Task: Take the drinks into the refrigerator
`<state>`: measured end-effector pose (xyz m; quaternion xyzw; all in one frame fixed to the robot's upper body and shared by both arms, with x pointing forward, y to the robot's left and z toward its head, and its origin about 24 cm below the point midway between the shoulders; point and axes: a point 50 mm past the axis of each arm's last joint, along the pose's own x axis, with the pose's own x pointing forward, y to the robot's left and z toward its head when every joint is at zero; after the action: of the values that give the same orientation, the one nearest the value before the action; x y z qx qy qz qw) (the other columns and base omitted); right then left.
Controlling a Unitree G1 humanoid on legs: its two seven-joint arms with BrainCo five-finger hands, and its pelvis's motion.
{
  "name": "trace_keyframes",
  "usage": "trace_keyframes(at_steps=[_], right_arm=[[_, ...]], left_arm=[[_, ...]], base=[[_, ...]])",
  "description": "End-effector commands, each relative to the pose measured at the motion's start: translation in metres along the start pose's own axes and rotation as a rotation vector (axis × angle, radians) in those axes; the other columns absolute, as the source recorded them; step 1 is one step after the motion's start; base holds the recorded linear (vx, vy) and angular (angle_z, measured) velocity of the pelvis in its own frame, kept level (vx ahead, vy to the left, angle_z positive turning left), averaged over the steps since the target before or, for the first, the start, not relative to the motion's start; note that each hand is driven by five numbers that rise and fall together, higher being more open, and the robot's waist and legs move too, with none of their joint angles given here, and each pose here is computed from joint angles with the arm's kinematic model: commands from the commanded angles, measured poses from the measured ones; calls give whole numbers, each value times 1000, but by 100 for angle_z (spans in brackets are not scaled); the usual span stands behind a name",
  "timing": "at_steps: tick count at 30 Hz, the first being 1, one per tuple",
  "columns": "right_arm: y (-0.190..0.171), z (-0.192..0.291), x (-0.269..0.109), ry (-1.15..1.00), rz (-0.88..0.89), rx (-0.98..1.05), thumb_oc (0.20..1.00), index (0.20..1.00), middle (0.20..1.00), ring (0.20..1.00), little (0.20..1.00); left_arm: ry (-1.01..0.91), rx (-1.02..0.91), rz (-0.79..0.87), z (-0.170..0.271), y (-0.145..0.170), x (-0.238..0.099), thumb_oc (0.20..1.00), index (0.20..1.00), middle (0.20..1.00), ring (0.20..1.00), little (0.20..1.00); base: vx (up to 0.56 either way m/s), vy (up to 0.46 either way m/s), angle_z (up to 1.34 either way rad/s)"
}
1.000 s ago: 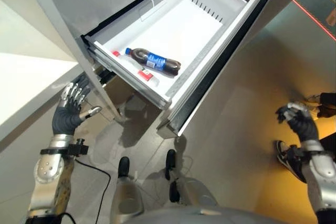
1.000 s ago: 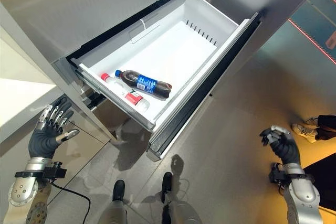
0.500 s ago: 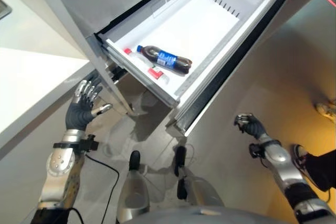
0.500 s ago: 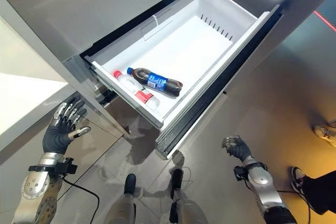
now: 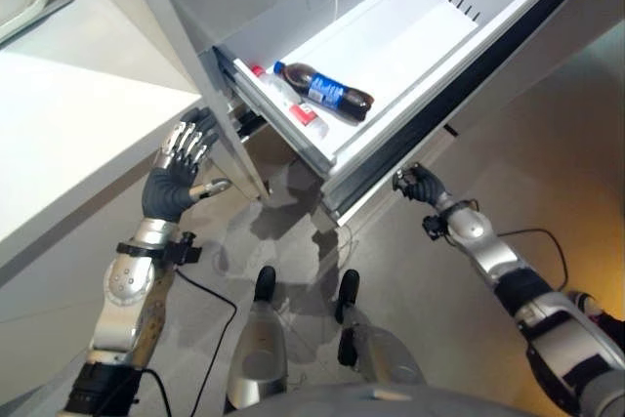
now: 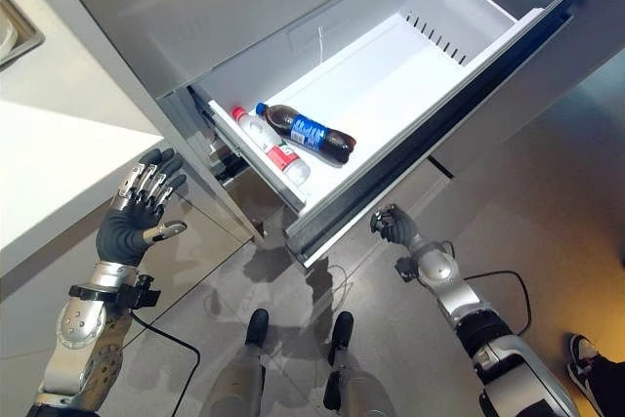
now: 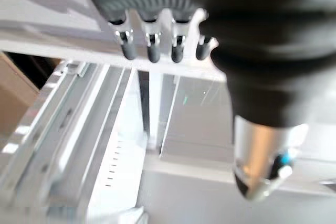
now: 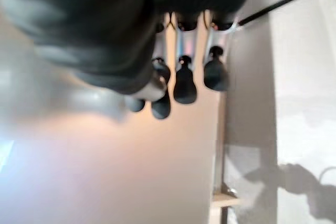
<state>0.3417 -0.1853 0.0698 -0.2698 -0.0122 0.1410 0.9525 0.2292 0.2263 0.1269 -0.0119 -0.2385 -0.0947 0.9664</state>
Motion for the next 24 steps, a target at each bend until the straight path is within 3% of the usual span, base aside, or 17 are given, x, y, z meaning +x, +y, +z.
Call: trace_keyframes(at_steps=[1,13,20,24], right_arm=[[-14,108,37,-381,-33,-31,200,200,200,200,200],[-23,170,61,-497,-97,-20,200,200,200,200,200],[-18,162,56,-507,-94,68,200,200,200,200,200],[-13,121,39,-445,-89,136,200,200,200,200,200]], left_arm=[[-117,6,-105,26,-8,8,1000,1000,1000,1000,1000],[-129,-32,-140,28,-11,15,1000,1000,1000,1000,1000],[-128,-33,-128,27,-11,14,1000,1000,1000,1000,1000],[-132,-9,-106,27,-10,14,1000,1000,1000,1000,1000]], base=[[-12,-7,11],[-9,7,6],[-37,47,-1],[-29,45,-2]])
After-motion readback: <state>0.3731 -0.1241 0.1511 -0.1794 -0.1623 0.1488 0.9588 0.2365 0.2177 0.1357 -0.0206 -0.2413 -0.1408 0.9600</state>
